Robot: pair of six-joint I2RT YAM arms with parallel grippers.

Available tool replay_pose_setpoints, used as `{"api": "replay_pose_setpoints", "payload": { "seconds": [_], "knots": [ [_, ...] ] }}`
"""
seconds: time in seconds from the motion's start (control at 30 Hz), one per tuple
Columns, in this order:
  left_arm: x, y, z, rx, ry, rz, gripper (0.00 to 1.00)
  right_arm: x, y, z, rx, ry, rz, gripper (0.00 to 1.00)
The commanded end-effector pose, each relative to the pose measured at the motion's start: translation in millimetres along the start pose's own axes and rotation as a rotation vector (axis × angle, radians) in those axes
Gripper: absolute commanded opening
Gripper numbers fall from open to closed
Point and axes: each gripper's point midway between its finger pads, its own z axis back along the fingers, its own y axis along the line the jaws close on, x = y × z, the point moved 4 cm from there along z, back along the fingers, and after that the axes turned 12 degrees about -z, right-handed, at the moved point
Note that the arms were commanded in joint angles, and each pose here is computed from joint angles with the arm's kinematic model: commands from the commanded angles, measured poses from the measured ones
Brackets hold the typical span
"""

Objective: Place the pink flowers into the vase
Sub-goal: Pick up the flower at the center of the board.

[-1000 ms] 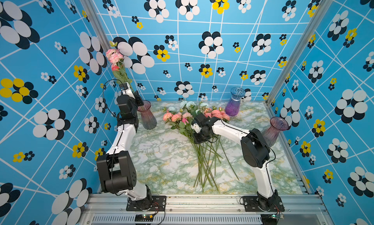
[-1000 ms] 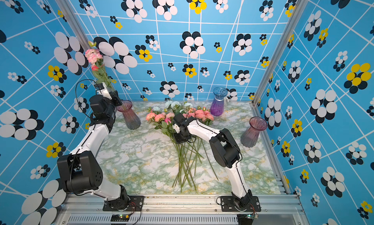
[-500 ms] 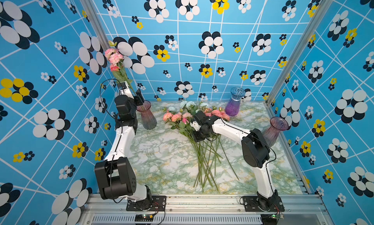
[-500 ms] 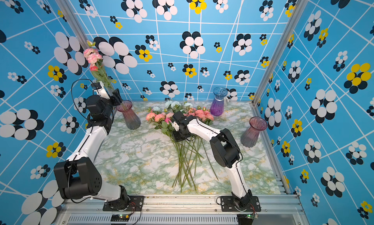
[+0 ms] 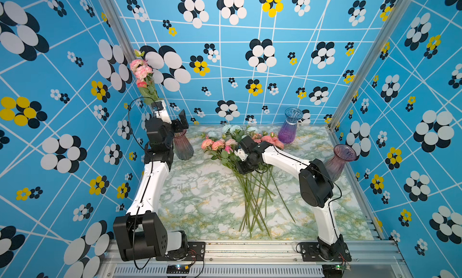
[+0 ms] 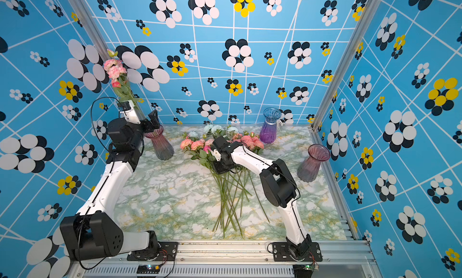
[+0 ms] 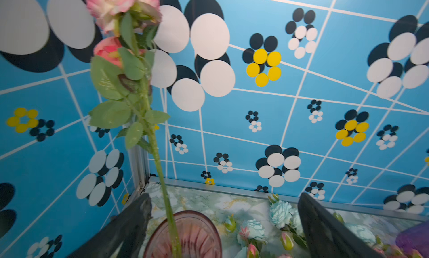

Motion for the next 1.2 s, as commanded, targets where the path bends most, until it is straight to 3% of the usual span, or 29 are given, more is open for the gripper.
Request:
{"api": "replay_pose_setpoints", "payload": {
  "seconds": [0.0,0.27,0.37,0.5,0.7,0.93,1.17],
  "knots": [
    [11,-45,8,-0.134,-0.008,-0.036,1.00,-12,1,-4,0.013,0.027,-0.004,0.17],
    [-2,-125,15,-0.344,0.026,0.000,1.00,-18,2,-14,0.015,0.047,-0.005,0.14],
    [-11,-136,18,-0.373,0.060,0.031,1.00,-15,2,-9,0.008,0.030,-0.003,0.03],
    [-25,-141,21,-0.402,0.125,0.091,1.00,-8,5,4,-0.004,0.000,0.015,0.00],
    [-43,-143,24,-0.414,0.272,0.198,1.00,16,15,45,-0.014,-0.091,0.049,0.00],
    [-65,-155,20,-0.541,0.441,0.449,0.99,51,29,100,-0.001,-0.219,0.076,0.00],
    [-77,-170,8,-0.632,0.530,0.604,0.98,68,46,141,0.044,-0.317,0.093,0.00]
  ]
}}
